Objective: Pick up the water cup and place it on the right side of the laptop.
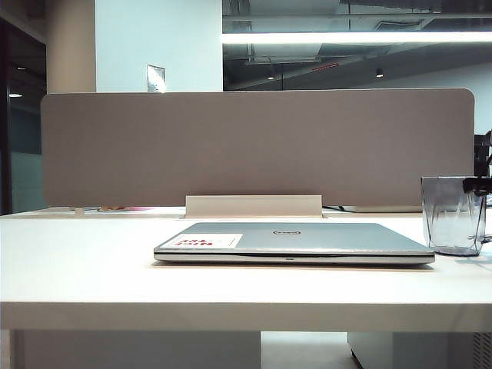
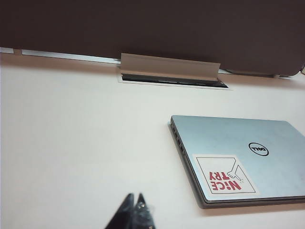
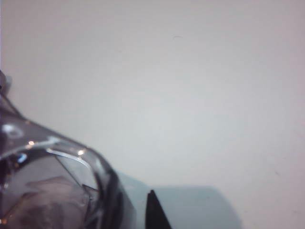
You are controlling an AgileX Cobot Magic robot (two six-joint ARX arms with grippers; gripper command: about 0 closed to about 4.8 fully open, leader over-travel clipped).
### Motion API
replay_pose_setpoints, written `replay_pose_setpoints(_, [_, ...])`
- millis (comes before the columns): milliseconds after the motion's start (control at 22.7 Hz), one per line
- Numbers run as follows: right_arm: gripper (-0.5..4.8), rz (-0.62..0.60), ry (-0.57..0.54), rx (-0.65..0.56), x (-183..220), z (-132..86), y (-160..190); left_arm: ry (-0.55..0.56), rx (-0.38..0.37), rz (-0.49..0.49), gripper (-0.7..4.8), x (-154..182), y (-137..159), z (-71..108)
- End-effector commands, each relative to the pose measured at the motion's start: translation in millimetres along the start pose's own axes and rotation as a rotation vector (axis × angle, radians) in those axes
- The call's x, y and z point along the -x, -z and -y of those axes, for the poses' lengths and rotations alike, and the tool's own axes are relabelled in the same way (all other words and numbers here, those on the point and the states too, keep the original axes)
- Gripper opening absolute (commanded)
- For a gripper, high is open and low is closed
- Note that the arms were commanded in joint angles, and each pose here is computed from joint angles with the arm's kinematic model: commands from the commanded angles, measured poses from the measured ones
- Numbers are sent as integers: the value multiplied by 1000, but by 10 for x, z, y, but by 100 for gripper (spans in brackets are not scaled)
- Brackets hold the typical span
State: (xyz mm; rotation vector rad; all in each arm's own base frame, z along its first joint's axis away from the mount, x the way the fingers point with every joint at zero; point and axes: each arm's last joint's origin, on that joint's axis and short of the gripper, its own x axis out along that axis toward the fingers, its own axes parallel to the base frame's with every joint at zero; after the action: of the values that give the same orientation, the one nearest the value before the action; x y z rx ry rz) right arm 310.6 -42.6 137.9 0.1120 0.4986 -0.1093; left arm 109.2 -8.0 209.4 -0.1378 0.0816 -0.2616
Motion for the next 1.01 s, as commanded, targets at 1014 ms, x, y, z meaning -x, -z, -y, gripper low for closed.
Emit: replay_pose_setpoints(1014, [117, -63, 5, 9, 462, -37, -240, 5, -3, -2, -6, 0, 0, 3])
